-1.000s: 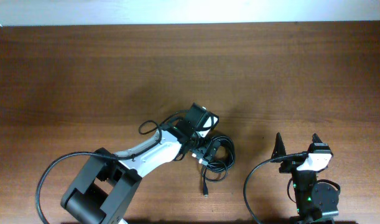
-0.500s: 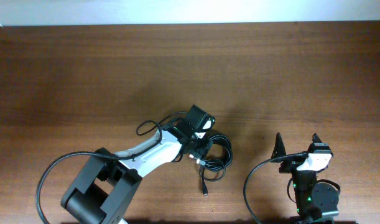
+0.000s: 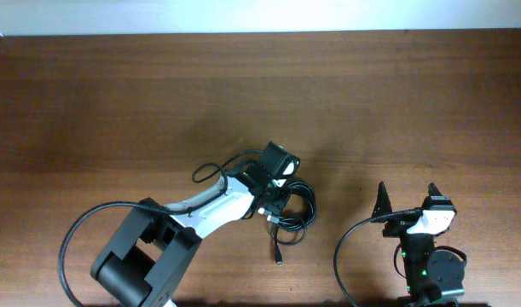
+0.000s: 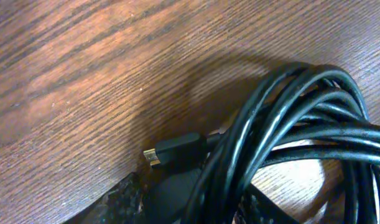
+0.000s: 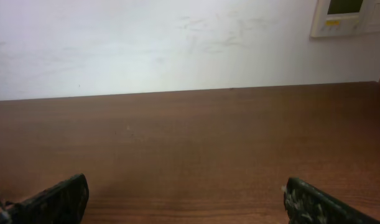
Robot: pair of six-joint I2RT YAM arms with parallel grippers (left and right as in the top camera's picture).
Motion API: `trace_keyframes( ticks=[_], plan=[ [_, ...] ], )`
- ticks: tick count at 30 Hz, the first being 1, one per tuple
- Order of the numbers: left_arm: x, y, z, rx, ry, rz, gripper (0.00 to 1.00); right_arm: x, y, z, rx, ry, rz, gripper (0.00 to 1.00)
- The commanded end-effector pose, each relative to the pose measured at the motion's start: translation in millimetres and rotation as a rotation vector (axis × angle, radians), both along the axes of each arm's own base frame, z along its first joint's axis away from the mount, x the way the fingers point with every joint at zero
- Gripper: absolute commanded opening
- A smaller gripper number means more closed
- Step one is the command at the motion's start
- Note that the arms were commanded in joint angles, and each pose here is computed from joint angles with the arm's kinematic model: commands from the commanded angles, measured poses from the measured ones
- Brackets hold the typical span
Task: Untangle cables
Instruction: 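Grasp the cable bundle with the left gripper and lift it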
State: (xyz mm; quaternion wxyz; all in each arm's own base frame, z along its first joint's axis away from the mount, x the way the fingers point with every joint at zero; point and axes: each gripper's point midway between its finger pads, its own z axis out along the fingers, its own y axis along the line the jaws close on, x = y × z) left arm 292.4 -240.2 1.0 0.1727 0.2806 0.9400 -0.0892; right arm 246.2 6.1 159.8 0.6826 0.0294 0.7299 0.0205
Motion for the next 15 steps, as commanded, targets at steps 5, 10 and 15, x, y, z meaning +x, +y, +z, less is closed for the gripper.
trace_keyframes(
  ticks=[5,10,15],
  plan=[
    [-8,5,-22,0.036,0.044,-0.006,0.4,0,-3,-2,-0.001,0.004,-0.017,0.99],
    [-9,6,-22,0.048,0.036,-0.043,0.0,0,-3,-2,-0.001,0.004,-0.017,0.99],
    [-8,5,-11,0.041,0.027,-0.043,0.0,0,-3,-2,-0.001,0.004,-0.017,0.99]
  ],
)
